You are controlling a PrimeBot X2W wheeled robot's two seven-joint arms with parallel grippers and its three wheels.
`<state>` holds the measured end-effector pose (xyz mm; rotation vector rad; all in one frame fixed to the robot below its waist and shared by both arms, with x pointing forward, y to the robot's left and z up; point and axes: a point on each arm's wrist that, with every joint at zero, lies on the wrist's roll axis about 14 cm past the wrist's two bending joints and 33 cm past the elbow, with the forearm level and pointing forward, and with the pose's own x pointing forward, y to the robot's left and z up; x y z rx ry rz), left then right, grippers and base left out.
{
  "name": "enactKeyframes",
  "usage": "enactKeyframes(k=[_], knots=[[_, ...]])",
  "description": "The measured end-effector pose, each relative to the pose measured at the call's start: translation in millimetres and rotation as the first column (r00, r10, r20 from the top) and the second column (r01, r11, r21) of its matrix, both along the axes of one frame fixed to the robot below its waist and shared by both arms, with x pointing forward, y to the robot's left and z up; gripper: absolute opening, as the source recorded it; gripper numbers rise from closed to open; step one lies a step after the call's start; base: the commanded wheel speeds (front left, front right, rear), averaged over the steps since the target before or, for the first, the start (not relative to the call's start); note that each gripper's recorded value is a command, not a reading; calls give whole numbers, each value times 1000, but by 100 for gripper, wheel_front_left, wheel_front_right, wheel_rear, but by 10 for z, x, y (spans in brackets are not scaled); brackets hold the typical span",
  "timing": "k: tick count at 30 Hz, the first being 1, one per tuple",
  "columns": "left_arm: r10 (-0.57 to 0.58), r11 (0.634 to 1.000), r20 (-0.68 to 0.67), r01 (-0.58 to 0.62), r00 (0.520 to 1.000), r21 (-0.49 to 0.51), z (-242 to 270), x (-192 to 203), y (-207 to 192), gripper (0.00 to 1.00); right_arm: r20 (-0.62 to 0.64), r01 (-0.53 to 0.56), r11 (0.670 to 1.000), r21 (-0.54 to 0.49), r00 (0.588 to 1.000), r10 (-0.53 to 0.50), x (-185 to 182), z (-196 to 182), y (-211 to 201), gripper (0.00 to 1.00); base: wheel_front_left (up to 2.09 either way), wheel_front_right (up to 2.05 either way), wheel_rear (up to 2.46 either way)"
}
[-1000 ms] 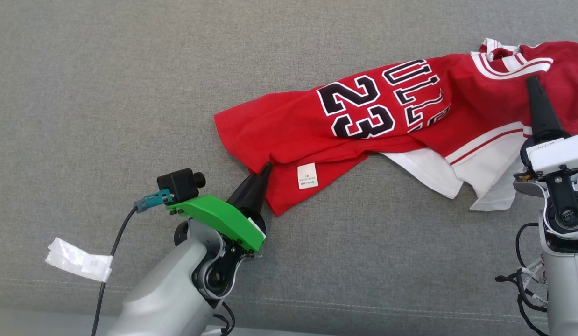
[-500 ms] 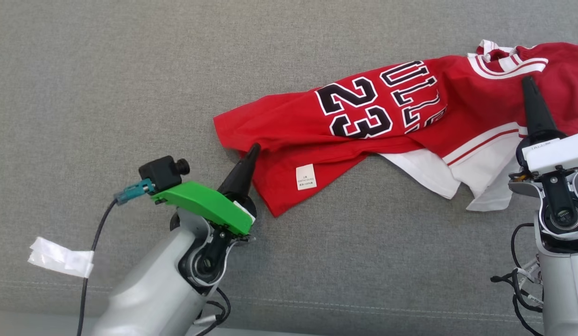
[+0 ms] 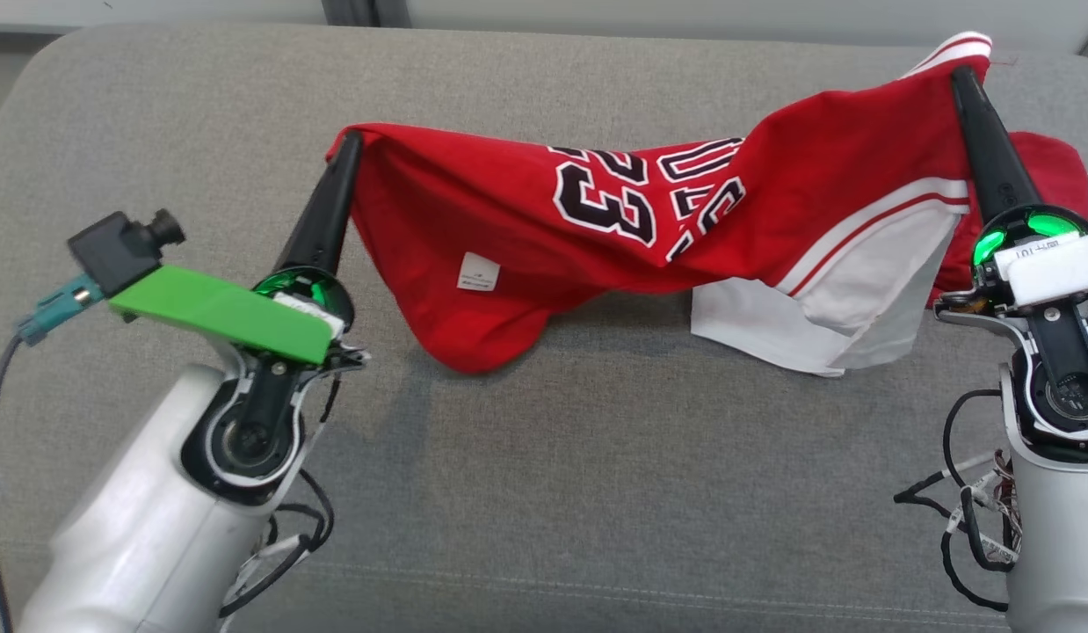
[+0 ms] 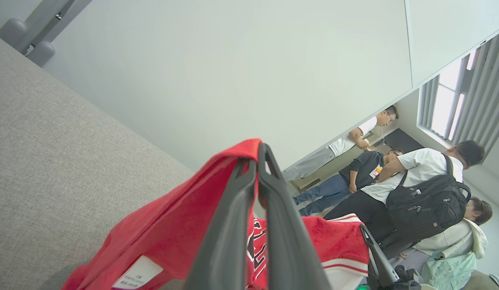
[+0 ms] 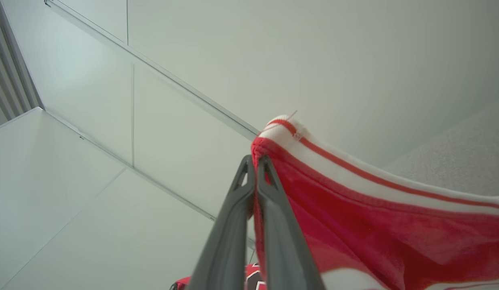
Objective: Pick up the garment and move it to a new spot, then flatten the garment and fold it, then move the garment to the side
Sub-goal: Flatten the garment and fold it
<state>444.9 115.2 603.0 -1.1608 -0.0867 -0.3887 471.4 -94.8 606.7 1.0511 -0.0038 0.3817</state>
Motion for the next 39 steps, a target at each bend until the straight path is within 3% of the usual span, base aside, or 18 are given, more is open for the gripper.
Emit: enactKeyframes(k=[4,14,23,34,39], knots=[[45,999,42,-44,998,-24,182,-214,305,0,86,-24,997,71,996,17,-202,335,-33,0,0,0,0],[102,993,124,-95,987,-64,602,-806,894,0,194,30,985,171,979,-64,-831,857,-456,0,0,0,0],[-43,994,162,58,986,-89,1047,-1214,696,0,256,-32,979,200,967,-20,-1383,1141,-498,0,0,0,0],[-64,996,-142,56,988,-63,414,-1128,787,0,-38,44,986,163,999,-38,-1217,256,-553,0,0,0,0],[-74,995,-314,48,947,-89,-99,-977,827,0,-281,73,992,100,959,-42,-1071,-550,-484,0,0,0,0]])
